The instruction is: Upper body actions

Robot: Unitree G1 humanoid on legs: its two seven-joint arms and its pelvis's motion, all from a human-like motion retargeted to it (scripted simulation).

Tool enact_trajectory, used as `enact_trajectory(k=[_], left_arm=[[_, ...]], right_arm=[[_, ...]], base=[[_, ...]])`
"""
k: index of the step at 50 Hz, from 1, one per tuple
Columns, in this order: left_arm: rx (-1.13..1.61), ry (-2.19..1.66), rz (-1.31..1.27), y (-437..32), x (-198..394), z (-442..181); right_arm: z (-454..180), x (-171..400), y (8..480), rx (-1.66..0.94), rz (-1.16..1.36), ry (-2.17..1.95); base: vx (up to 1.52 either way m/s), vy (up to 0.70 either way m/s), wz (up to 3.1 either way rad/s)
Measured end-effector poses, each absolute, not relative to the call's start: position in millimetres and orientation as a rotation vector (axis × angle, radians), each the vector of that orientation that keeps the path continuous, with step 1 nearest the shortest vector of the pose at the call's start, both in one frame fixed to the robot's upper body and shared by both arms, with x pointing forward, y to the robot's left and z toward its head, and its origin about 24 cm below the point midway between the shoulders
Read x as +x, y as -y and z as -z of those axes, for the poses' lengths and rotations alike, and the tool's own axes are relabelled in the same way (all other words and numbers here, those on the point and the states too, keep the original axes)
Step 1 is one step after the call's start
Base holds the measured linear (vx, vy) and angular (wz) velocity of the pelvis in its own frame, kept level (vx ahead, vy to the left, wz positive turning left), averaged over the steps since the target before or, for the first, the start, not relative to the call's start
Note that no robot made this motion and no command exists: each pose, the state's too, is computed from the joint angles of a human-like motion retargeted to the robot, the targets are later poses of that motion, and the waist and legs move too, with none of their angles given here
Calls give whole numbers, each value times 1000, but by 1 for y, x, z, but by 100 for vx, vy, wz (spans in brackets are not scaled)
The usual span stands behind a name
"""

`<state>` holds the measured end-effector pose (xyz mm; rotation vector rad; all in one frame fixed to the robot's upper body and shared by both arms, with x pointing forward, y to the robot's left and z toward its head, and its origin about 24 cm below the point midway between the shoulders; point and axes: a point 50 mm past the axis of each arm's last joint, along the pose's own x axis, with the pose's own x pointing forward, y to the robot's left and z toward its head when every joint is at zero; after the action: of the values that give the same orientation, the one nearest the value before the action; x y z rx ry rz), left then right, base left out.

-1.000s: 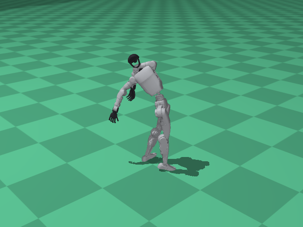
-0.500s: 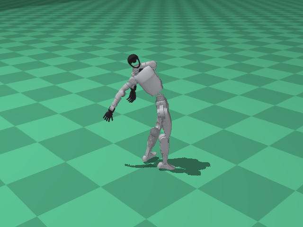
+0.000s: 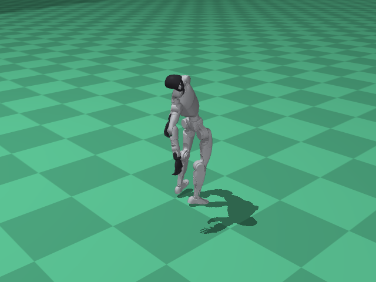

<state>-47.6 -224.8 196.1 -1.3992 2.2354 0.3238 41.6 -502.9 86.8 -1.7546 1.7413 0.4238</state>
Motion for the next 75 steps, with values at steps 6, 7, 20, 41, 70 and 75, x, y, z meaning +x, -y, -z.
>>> enact_trajectory(k=[6,7,20,41,70,75], left_arm=[[-1547,-2307,-261,241,-42,-221],[-1570,-2304,-266,243,-41,-223],[-1700,-2197,-468,244,-34,-220],[-1483,-2198,-209,240,-39,-216],[-1553,-2222,170,253,-41,-247],[-1713,-2473,341,263,-49,-303]], right_arm=[[-71,47,489,-1684,-519,-1694],[-68,48,486,-1669,-540,-1687],[-59,47,478,-1675,-717,-1710],[-92,35,507,-1869,-654,-1835],[-39,60,451,-1515,-698,-1515],[-4,78,366,-1396,-1063,-1163]], base=[[3,-3,101],[3,-3,94],[2,3,44],[1,11,-30],[4,0,27],[2,-9,25]])
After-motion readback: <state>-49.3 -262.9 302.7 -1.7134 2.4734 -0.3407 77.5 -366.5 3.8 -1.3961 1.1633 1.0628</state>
